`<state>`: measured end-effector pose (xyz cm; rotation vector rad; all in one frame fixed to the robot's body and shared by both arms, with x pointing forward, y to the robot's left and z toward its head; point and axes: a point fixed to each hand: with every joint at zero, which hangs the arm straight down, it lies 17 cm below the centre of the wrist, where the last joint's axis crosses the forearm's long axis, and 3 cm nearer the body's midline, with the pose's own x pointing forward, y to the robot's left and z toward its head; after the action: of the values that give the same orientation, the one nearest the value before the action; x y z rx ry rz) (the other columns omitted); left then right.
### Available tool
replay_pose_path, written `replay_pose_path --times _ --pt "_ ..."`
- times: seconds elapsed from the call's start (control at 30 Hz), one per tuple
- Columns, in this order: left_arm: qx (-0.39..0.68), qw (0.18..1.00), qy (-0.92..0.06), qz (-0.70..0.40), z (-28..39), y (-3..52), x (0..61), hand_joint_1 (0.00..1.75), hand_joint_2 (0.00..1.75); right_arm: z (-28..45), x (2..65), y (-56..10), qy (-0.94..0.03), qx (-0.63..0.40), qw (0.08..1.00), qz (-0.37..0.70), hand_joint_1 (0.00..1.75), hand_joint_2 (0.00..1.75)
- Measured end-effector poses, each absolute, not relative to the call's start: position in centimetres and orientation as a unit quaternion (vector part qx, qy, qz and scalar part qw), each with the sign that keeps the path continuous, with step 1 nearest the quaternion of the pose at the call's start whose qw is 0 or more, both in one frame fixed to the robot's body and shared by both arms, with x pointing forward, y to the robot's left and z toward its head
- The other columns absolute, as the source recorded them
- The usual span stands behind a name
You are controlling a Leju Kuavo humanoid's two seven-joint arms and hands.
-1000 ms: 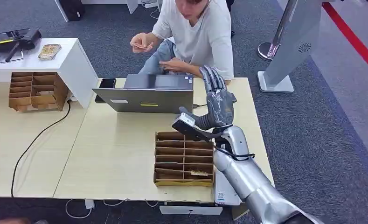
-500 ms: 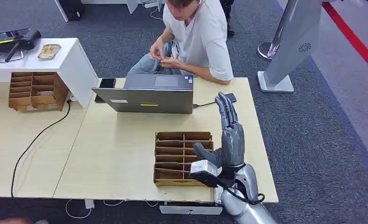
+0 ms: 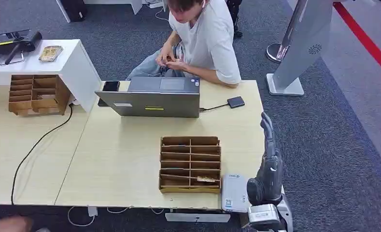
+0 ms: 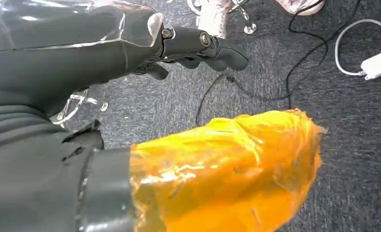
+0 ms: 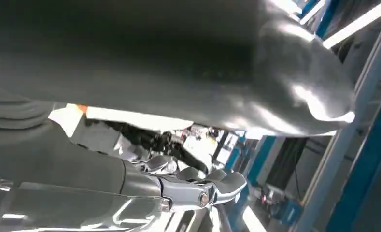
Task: Pass the card to the sensor for recognition and then transmit it.
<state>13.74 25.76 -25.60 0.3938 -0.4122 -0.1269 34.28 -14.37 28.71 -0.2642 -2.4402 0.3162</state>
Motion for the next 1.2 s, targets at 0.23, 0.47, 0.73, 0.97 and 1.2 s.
replay_pose_path --times 0.23,0.47,0.73,0.97,1.2 --pt "0.194 0.959 -0.196 -0.064 -25.7 25.8 13.2 0.0 0.0 27.3 33.6 -20.3 -0.917 -0.178 0.342 0.102 0.0 0.0" --pt "0.193 0.96 -0.192 -0.07 -25.8 25.7 13.1 0.0 0.0 23.9 35.0 -28.8 -0.872 -0.289 0.386 0.083 0.0 0.0" --pt "0.19 0.963 -0.176 -0.077 -26.0 25.3 12.4 0.0 0.0 18.4 34.9 -36.8 -0.807 -0.38 0.448 0.058 0.0 0.0" --pt "0.186 0.964 -0.169 -0.087 -26.1 24.7 12.0 0.0 0.0 12.2 33.4 -43.5 -0.737 -0.446 0.506 0.048 0.0 0.0" --pt "0.18 0.964 -0.171 -0.095 -26.1 23.9 12.1 0.0 0.0 4.2 30.7 -49.8 -0.644 -0.493 0.584 0.024 0.0 0.0"
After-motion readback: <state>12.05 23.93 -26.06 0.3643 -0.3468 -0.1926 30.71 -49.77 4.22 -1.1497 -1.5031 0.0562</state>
